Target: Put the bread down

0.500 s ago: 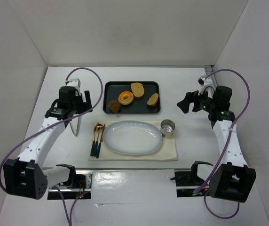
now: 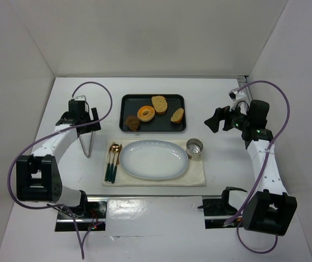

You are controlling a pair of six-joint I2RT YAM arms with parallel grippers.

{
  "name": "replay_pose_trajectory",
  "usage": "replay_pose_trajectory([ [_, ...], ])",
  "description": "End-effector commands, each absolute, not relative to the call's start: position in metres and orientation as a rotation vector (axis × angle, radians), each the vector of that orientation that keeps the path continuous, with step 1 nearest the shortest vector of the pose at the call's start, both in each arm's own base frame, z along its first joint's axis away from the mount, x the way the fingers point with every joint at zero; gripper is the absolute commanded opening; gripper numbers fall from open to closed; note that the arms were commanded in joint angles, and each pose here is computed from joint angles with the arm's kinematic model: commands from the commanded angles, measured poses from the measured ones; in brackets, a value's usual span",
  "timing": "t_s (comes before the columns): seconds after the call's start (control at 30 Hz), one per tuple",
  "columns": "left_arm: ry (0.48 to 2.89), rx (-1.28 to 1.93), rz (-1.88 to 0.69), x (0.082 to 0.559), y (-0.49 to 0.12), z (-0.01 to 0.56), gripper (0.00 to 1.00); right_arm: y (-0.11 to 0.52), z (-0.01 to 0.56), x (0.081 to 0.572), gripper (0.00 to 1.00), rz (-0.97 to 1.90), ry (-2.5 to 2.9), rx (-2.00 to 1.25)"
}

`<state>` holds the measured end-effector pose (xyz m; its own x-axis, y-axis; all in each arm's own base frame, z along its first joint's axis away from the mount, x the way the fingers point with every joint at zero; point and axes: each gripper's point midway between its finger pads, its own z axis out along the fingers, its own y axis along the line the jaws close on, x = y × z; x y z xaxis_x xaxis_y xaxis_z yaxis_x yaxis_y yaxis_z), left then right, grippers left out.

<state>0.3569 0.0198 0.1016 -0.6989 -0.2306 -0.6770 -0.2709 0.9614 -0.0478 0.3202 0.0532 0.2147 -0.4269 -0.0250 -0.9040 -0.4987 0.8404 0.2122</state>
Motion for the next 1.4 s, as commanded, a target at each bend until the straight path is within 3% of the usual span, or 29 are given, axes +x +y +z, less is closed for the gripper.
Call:
replay_pose_trajectory([
  [0.0,2.363,-0.402,0.157,0.359,0.035,0.096,0.99,0.057,0.241,0.321,0.99,0.539,1.884,-0.444],
  [0.53,2.486,-0.480,0.286,0.336,0.053,0.062,0.99,0.059,0.240,0.319,0.99,0.553,1.889,-0.446],
  [0.93,2.604,-0.455,0.207,0.330,0.042,0.034,0.98,0.059,0.240,0.319,0.99,0.553,1.889,-0.446],
  [1.27,2.693,-0.451,0.135,0.325,0.038,0.014,0.94,0.058,0.242,0.318,0.99,0.538,1.883,-0.444],
  [1.37,2.711,-0.462,0.125,0.323,0.039,0.008,0.88,0.058,0.242,0.318,0.99,0.538,1.883,-0.444],
])
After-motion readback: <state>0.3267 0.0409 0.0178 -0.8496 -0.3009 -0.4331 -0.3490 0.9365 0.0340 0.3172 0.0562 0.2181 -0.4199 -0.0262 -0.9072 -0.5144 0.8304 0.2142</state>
